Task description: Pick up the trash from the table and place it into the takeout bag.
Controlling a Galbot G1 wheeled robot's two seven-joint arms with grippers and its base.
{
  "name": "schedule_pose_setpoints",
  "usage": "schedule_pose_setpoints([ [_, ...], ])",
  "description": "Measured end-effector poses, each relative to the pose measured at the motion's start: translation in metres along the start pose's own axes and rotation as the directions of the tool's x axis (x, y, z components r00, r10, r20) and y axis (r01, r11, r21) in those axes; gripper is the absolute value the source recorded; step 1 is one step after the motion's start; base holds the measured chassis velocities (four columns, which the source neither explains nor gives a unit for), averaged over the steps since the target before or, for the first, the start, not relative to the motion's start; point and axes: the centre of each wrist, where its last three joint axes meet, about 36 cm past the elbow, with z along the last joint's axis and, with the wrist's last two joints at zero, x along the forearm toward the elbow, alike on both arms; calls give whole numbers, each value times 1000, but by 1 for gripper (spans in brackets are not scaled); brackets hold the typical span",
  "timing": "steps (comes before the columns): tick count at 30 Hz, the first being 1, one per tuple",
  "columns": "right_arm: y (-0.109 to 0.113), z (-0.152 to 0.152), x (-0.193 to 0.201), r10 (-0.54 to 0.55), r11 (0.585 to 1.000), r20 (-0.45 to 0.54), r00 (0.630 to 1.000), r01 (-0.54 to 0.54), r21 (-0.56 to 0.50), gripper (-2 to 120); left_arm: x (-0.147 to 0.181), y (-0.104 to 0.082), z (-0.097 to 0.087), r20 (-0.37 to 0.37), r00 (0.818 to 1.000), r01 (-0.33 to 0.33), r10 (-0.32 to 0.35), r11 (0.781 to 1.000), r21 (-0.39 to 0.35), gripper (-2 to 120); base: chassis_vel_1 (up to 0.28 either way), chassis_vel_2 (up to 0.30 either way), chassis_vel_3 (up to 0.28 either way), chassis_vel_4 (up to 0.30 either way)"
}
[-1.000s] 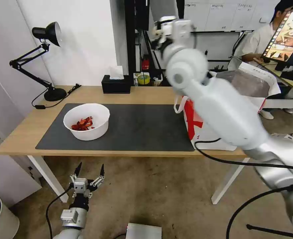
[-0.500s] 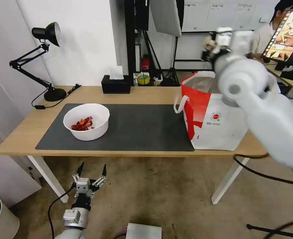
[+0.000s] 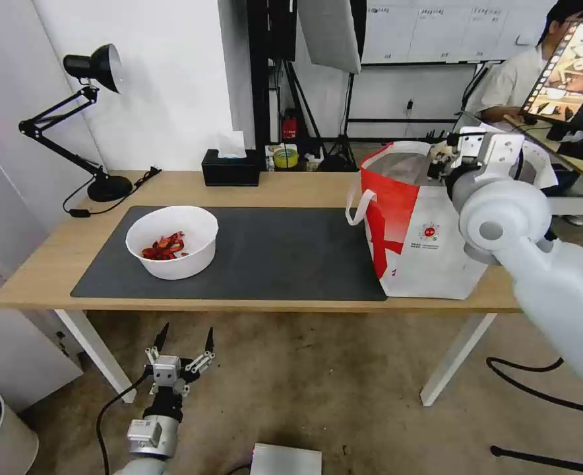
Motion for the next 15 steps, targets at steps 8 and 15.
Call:
schedule_pose_setpoints([
  [8, -3, -4, 1, 2, 1000, -6, 1000, -3, -27, 36, 1, 0, 0, 0, 1000, -2, 2, 1000, -2, 100, 0, 0, 0, 0],
  [15, -2, -12, 5, -42, 996, 50, 998, 46, -73, 64, 0, 0, -1, 3, 1000, -4, 4, 1000, -4, 100, 0, 0, 0, 0],
])
